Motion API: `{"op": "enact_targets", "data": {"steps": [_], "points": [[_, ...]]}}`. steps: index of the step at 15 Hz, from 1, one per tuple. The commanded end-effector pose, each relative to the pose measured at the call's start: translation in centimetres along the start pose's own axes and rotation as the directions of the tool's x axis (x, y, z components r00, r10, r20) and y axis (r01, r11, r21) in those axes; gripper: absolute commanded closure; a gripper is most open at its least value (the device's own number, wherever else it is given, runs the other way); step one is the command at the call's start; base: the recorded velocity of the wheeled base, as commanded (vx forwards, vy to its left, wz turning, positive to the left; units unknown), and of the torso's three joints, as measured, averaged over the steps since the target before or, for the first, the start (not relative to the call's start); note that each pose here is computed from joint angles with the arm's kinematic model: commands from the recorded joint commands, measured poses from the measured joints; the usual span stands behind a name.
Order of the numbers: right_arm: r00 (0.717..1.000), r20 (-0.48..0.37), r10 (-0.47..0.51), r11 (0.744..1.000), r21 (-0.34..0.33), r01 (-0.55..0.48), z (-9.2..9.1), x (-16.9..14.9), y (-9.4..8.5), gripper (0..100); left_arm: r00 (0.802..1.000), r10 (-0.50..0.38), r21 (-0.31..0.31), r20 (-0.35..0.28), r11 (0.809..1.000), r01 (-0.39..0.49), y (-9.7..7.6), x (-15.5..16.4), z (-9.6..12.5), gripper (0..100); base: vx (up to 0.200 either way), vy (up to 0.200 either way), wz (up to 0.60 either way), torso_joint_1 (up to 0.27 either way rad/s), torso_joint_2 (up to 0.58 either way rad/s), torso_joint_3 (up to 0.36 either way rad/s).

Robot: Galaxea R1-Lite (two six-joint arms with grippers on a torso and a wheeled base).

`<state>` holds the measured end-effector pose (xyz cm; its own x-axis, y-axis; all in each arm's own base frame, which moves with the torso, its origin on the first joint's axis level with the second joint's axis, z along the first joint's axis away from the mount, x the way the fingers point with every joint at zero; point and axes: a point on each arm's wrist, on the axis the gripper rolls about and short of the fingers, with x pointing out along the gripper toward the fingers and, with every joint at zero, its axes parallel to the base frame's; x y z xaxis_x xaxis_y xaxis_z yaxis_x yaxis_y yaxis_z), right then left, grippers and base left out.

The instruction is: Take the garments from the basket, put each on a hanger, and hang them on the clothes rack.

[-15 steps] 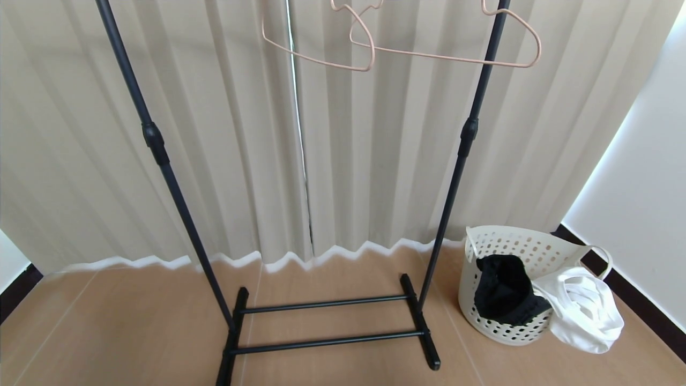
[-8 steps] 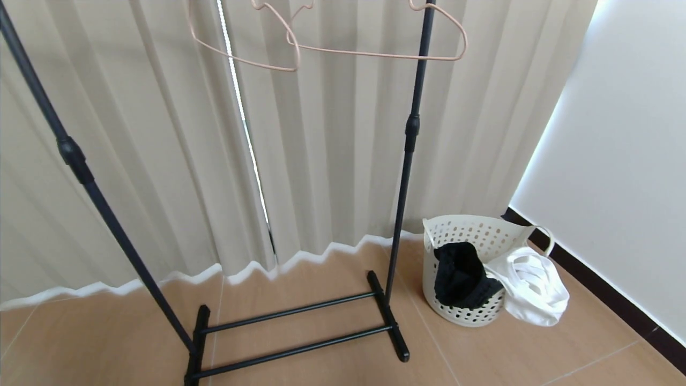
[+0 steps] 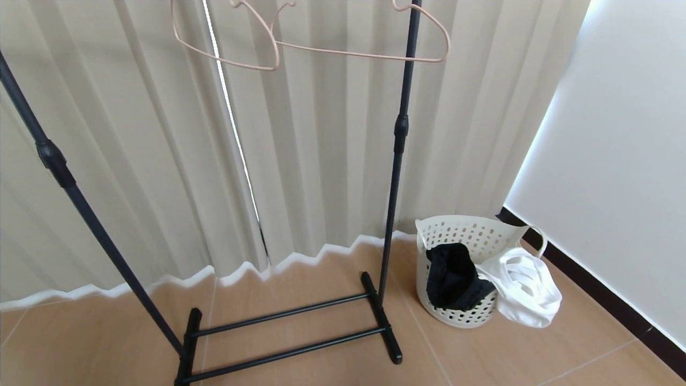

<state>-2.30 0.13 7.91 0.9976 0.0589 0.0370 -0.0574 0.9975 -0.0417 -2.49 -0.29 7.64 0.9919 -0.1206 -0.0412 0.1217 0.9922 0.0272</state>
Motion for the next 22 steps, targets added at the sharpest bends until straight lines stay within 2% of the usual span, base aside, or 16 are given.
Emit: {"op": "enact_targets", "data": {"steps": [1, 4, 16, 22], "points": [[1.0, 0.0, 0.001, 1.0, 0.0, -0.001, 0.01, 0.01, 0.0, 0, 1.0, 0.0, 0.0, -0.001, 1.0, 0.0, 0.0, 0.01, 0.01, 0, 0.0, -0.2, 0.0, 0.002, 0.0, -0.002], [1.0, 0.0, 0.001, 1.0, 0.0, -0.001, 0.01, 0.01, 0.0, 0, 1.0, 0.0, 0.0, -0.001, 1.0, 0.0, 0.0, 0.01, 0.01, 0, 0.0, -0.2, 0.0, 0.002, 0.0, 0.005], [1.0, 0.0, 0.001, 1.0, 0.0, -0.001, 0.01, 0.01, 0.0, 0, 1.0, 0.003, -0.006, -0.002, 1.0, -0.003, 0.01, 0.01, 0.01, 0, 0.2, 0.0, 0.0, 0.0, 0.0, 0.002], [1.0, 0.0, 0.001, 1.0, 0.001, -0.001, 0.01, 0.01, 0.0, 0, 1.0, 0.001, -0.003, -0.001, 1.0, -0.001, 0.01, 0.01, 0.01, 0, 0.0, 0.0, 0.0, 0.0, 0.0, 0.0]]}}
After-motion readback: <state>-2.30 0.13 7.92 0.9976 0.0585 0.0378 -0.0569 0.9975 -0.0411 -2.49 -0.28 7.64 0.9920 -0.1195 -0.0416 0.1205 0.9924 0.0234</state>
